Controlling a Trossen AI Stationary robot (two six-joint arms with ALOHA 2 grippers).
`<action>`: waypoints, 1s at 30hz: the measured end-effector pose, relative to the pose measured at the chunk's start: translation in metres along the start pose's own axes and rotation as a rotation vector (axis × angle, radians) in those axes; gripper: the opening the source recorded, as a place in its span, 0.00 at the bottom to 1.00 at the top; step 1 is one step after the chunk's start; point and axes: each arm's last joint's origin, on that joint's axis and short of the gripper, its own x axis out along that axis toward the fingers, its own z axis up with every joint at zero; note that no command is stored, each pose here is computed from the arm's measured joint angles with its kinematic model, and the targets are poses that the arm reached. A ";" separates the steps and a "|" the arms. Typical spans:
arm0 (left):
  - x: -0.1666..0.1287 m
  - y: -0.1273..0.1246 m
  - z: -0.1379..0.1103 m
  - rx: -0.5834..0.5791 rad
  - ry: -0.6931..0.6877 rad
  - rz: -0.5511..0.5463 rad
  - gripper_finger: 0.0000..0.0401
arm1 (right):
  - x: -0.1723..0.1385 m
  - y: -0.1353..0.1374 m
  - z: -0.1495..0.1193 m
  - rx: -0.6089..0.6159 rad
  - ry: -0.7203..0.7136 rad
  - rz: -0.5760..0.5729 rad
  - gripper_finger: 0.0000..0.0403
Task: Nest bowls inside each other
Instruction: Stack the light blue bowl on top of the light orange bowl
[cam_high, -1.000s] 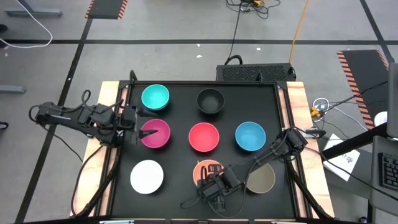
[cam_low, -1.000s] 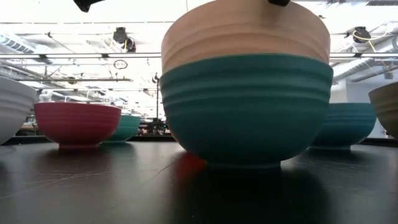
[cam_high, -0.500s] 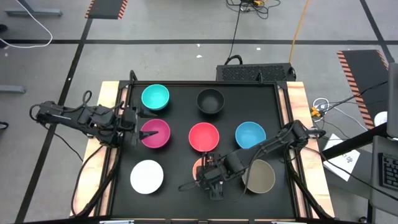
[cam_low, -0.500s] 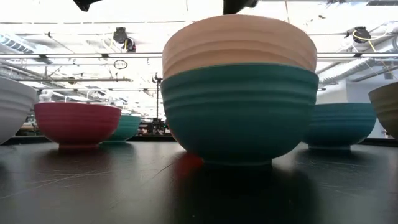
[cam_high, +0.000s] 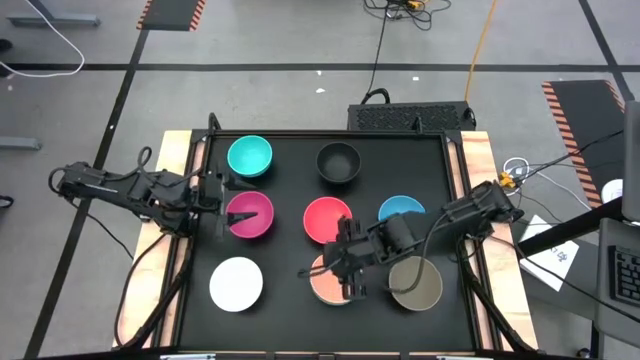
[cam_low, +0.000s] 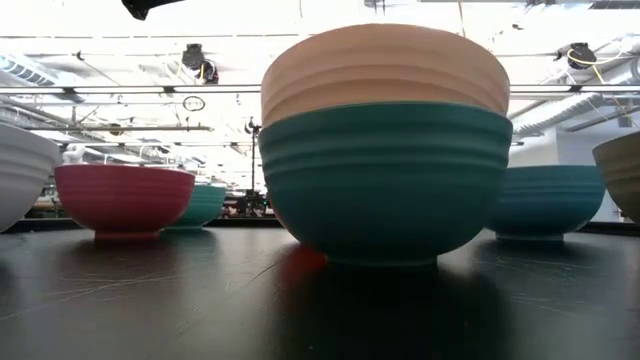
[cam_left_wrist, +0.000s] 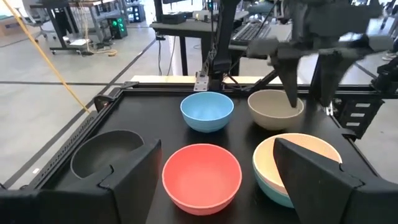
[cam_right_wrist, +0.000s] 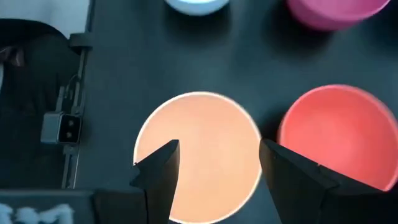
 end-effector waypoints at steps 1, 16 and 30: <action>0.000 0.000 0.001 0.002 -0.011 0.000 0.78 | -0.005 -0.002 0.001 -0.010 -0.020 0.002 0.53; -0.006 0.001 0.008 0.033 -0.089 -0.001 0.78 | -0.095 -0.044 -0.021 -0.119 -0.272 -0.257 0.53; -0.015 0.004 0.011 0.044 -0.124 0.012 0.78 | -0.127 -0.112 -0.091 -0.051 -0.529 -0.309 0.53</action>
